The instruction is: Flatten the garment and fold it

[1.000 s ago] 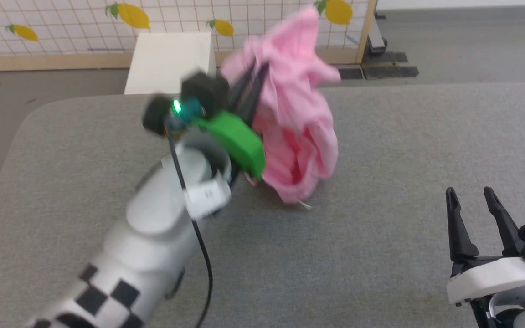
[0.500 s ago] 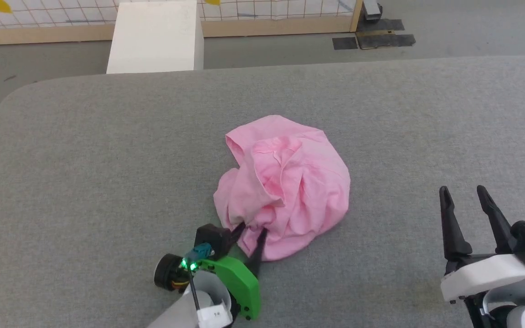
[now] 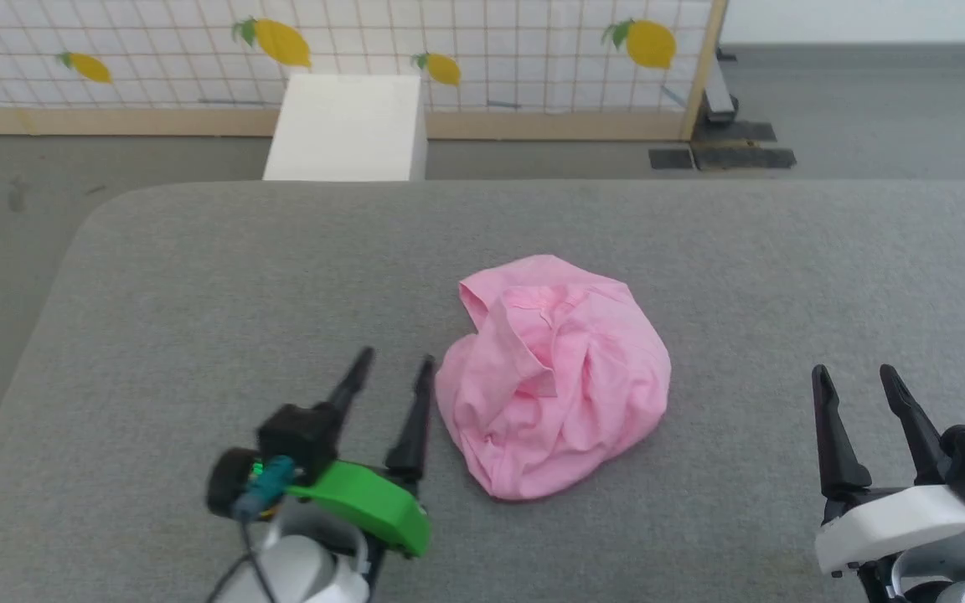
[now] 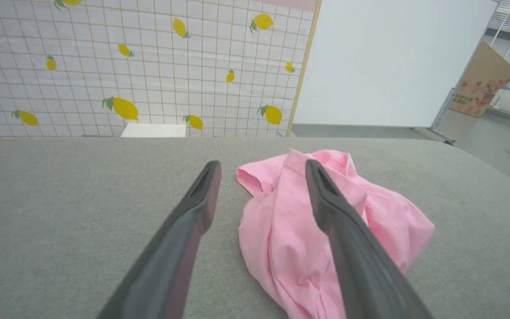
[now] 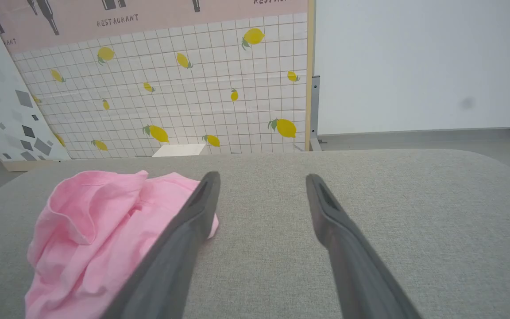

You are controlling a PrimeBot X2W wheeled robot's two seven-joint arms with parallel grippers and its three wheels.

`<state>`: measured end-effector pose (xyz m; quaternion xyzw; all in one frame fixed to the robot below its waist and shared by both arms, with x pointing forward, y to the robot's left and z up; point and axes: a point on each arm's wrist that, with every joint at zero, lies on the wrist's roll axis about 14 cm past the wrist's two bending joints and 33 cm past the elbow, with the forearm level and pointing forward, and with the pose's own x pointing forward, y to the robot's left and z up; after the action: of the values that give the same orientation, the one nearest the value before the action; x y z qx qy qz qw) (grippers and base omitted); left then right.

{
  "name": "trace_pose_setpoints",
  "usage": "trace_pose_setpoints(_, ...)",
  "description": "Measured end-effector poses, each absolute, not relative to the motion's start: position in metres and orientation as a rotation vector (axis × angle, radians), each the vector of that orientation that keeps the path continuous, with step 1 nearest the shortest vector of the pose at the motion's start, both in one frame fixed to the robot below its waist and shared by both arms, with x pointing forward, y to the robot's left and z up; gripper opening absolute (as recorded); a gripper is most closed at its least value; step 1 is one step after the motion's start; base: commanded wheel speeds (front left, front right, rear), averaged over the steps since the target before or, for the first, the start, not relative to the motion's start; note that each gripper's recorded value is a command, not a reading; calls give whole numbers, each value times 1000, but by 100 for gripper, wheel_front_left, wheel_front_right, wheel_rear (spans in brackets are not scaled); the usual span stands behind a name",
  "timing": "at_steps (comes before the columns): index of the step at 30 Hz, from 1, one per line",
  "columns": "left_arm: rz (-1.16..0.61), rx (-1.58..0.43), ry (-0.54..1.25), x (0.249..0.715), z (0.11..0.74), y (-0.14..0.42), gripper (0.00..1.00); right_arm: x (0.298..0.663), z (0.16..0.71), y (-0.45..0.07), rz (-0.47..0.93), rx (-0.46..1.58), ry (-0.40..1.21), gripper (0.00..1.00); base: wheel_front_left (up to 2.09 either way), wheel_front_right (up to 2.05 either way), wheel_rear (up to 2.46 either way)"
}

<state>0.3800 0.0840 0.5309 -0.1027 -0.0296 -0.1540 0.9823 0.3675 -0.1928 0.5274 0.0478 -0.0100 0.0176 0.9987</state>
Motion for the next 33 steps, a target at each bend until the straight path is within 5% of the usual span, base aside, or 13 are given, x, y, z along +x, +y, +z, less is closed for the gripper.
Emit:
trace_pose_setpoints(15, -110, -88, -168, 360, 559, 187, 100, 363, 530, -176, 89, 90, -8, 100, 0, 0, 0)
trace_pose_setpoints(33, -96, -79, -143, 360, 552, 197, 100, 364, 507, -178, 82, 11, 83, 100, 0, 0, 0)
